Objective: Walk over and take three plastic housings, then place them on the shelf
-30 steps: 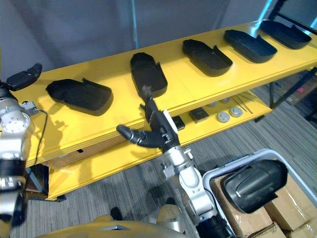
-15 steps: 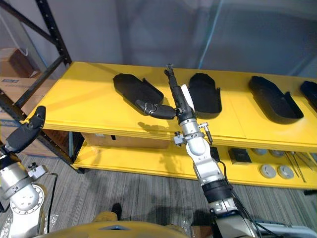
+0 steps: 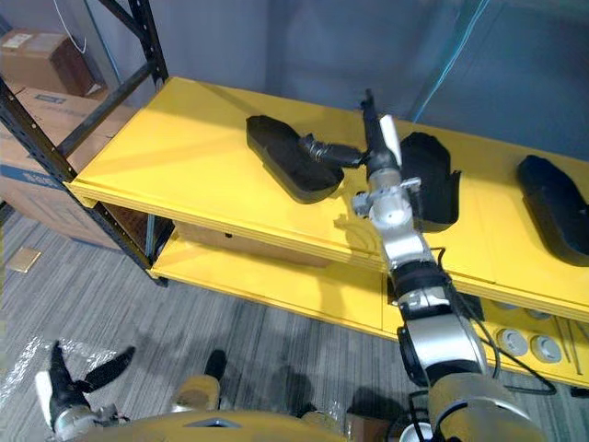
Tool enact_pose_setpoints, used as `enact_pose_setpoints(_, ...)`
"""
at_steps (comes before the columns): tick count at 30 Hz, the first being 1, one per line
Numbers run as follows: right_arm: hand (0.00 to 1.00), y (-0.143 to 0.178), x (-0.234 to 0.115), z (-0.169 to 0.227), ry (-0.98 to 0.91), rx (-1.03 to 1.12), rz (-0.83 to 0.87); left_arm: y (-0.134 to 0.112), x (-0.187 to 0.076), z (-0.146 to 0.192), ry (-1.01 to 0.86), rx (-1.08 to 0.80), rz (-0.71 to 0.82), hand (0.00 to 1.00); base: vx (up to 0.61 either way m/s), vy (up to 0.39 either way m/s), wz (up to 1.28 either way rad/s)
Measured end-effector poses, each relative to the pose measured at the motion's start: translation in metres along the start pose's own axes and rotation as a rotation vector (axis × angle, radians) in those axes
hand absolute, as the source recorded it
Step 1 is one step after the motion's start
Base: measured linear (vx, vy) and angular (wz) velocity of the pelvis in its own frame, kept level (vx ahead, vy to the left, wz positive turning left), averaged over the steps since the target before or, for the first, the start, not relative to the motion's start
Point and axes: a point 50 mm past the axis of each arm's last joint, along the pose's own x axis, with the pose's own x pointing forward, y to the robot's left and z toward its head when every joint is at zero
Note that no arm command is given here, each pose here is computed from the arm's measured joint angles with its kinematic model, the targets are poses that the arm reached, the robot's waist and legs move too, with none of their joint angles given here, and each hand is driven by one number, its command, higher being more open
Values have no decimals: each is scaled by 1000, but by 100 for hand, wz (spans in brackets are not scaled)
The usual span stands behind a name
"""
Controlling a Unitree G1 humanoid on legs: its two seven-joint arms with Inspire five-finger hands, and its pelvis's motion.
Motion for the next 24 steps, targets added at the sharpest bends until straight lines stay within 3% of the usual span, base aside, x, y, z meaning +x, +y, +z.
enact_pose_setpoints(8,100,-18,4,-7,58,14,29,-32,-18,-37,285,-253,-365,100,-6,-22,-9)
enact_pose_setpoints(12,100,-14,2,-14,116,59,131,-38,-21,-40,323,-341,-436,100,-6,-29,-10)
enact_pose_setpoints(24,100,4,-14,-21,146,137,411,-45,-23,-38,318,-350,-497,100,-31,-14,-11)
